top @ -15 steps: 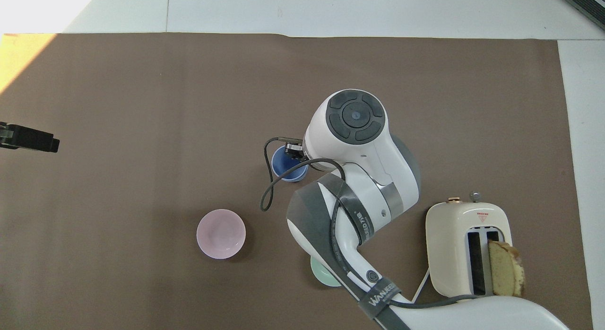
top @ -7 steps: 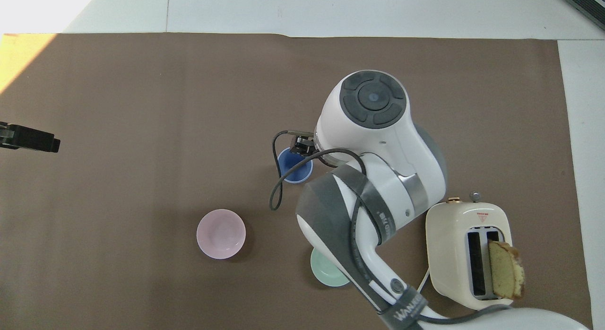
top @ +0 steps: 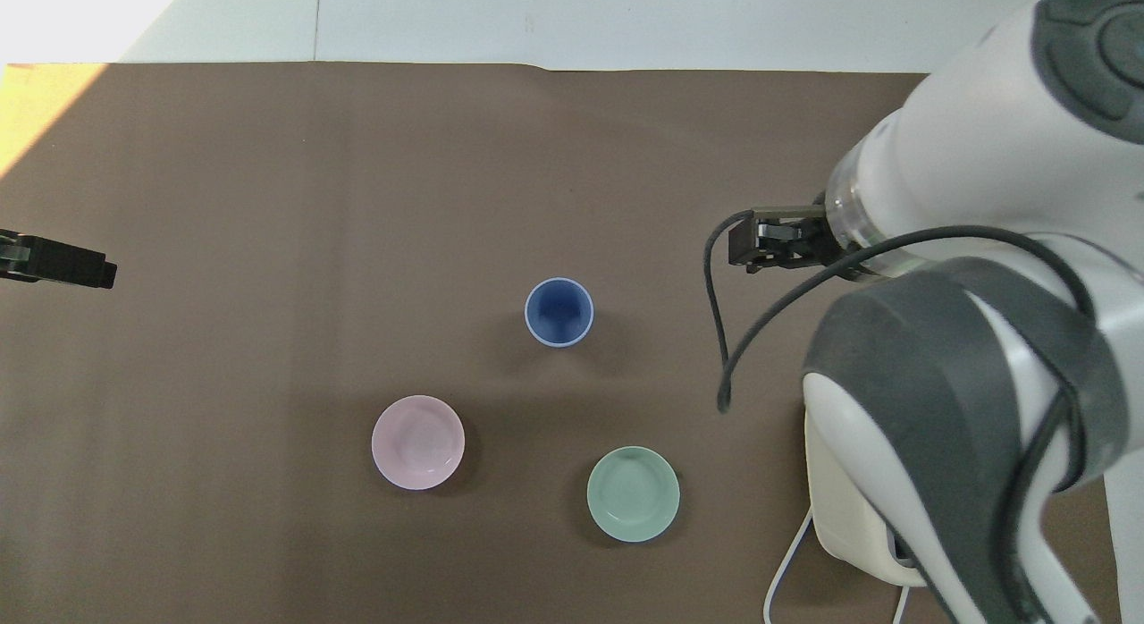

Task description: Stack blue cups with both arms

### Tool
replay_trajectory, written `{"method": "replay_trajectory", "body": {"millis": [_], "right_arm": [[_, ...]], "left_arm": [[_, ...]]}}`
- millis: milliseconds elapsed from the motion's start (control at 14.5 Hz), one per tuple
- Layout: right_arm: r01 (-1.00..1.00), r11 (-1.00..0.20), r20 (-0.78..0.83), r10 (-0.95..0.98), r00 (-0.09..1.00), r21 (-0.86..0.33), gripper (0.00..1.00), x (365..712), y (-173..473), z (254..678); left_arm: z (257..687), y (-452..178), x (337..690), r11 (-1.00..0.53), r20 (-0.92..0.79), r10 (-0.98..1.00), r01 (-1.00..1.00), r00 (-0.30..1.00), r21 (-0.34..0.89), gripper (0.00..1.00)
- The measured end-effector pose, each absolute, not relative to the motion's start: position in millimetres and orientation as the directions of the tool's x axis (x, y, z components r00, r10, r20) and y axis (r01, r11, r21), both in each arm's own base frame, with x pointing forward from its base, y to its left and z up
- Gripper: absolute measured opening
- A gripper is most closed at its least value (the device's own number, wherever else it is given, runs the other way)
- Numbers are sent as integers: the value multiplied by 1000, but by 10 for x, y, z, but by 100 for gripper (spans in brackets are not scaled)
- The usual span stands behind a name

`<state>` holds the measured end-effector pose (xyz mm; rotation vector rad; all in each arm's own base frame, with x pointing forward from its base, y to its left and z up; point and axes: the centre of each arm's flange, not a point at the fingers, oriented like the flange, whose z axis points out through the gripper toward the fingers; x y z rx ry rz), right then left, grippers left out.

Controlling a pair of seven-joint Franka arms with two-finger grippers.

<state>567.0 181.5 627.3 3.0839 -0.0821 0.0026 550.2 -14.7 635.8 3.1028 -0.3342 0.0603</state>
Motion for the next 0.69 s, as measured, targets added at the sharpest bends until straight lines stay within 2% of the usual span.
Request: {"method": "replay_trajectory", "body": {"millis": [207, 413, 688], "right_arm": [[1, -996, -25, -1, 1000, 89, 100, 5620, 1385, 6543], [-5, -997, -9, -5, 1000, 73, 100, 5574, 1153, 6698], [-40, -999, -10, -40, 999, 2, 100, 5572, 719, 6503]], "left_arm": [[6358, -149, 5502, -977, 41, -213, -214, 976, 16, 100], [6358, -149, 5502, -977, 41, -213, -214, 976, 16, 100], [6358, -149, 5502, -977, 41, -213, -214, 976, 16, 100]]}}
